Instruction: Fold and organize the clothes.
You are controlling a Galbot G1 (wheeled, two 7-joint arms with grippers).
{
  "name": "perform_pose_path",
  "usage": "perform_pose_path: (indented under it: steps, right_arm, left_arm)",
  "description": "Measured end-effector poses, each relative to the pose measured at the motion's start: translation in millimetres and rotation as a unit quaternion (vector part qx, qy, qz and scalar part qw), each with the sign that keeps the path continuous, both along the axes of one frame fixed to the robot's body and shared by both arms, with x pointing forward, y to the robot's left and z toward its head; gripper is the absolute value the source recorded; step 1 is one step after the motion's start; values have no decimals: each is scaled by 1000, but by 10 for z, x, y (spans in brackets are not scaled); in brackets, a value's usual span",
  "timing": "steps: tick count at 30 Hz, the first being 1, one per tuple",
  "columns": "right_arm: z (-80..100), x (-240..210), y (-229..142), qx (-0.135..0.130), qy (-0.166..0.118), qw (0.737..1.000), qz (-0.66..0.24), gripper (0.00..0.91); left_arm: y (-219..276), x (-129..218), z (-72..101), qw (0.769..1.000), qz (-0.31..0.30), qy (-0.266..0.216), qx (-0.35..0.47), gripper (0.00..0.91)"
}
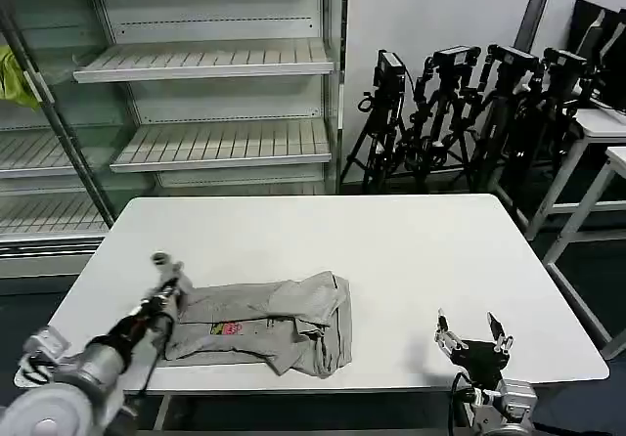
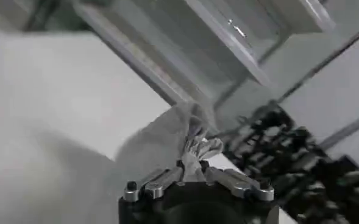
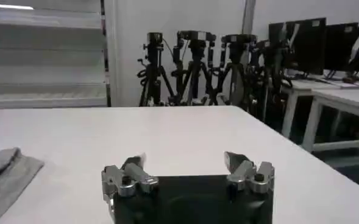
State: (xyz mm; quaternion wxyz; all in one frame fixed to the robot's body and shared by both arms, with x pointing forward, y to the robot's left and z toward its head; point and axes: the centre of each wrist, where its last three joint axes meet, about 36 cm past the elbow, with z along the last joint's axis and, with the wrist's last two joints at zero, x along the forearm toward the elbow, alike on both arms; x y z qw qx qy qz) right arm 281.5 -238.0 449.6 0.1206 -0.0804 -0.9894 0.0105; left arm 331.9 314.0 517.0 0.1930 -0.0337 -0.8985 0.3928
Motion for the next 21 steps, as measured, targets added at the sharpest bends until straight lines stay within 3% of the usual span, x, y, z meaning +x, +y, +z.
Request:
perform_pose_path:
  steps: [8, 17, 18, 19, 20, 21]
  right_arm:
    - [-199, -26, 86, 12, 13, 1000, -26, 907]
    - [-336, 16, 169, 25, 20, 998, -47, 907]
    - [-349, 23, 184, 26, 20, 998, -48, 907]
    - [-366, 29, 198, 27, 21, 998, -49, 907]
    - [-381, 32, 218, 29, 22, 998, -49, 907]
    - [-401, 35, 239, 31, 24, 998, -49, 907]
  left_arm:
    - [-451, 247, -150, 996, -46, 8, -81, 71]
    - [-858, 506, -411, 990, -78, 47, -108, 91]
    - [-896, 521, -436, 989, -81, 51, -109, 141]
    - [-934, 540, -459, 989, -84, 54, -109, 252]
    - [-978, 558, -483, 989, -87, 58, -109, 867]
    - [-1010, 573, -503, 988, -90, 60, -108, 907]
